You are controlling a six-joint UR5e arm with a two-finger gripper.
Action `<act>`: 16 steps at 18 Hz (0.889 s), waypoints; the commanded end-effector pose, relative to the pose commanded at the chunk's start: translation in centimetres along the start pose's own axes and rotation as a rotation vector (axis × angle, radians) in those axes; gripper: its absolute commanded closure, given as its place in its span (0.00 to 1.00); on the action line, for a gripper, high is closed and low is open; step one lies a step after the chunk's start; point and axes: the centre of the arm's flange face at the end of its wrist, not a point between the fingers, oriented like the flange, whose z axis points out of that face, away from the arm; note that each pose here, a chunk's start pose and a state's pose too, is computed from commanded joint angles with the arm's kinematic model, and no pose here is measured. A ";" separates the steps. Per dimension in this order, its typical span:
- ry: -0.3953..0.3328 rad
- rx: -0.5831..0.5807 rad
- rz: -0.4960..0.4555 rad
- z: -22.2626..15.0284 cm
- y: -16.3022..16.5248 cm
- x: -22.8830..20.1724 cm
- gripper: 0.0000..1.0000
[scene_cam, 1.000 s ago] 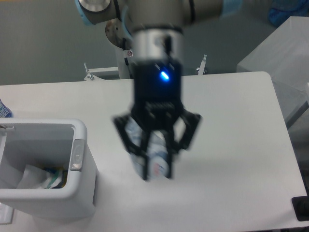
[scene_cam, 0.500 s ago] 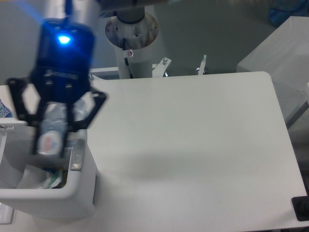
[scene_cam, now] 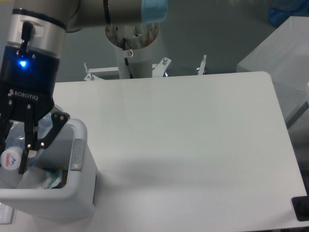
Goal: Place the trash in the trash can
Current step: 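Lower the bottle into the bin and open the gripper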
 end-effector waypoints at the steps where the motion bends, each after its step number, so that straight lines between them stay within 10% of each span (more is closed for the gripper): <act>1: -0.002 -0.004 -0.002 0.3 0.1 -0.2 0.67; 16: 0.000 -0.091 -0.017 6.1 3.4 -1.4 0.58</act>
